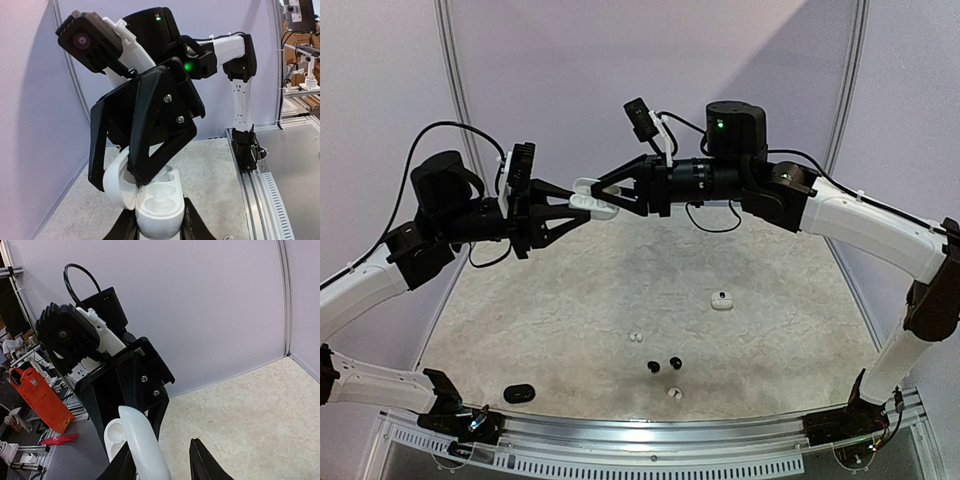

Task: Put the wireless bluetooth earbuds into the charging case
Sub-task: Open the charging case to the charging case.

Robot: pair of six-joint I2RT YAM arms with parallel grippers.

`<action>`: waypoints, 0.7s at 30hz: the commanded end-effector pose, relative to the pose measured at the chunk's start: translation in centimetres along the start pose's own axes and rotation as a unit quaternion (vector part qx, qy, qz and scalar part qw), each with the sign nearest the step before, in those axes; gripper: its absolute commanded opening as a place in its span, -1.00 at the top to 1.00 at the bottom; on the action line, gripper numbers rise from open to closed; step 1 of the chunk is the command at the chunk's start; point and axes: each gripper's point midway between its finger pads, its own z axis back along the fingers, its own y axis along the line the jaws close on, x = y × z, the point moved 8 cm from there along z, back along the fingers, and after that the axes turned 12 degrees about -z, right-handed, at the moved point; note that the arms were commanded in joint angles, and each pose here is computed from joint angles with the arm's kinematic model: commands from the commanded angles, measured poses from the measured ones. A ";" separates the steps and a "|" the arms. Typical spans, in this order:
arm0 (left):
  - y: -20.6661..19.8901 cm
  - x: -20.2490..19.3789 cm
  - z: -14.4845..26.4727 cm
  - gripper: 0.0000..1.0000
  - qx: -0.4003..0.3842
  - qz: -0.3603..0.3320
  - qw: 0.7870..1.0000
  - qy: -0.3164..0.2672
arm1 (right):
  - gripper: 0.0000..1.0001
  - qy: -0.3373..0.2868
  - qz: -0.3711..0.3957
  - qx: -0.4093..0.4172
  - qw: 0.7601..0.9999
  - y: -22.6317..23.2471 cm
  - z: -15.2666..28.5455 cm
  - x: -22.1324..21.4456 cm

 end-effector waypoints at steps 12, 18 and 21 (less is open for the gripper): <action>0.1 -0.3 0.4 1.00 0.021 0.055 0.998 -0.023 | -0.04 0.002 -0.048 0.002 0.999 -2.0 -0.2 0.4; -0.2 -3.0 0.7 1.00 0.046 0.115 0.992 -0.008 | -0.19 -0.019 -0.057 -0.030 0.998 -2.6 0.2 1.8; -0.3 -3.8 0.8 1.00 0.059 0.132 0.989 -0.010 | -0.25 -0.021 -0.064 -0.040 0.997 -2.9 0.2 2.3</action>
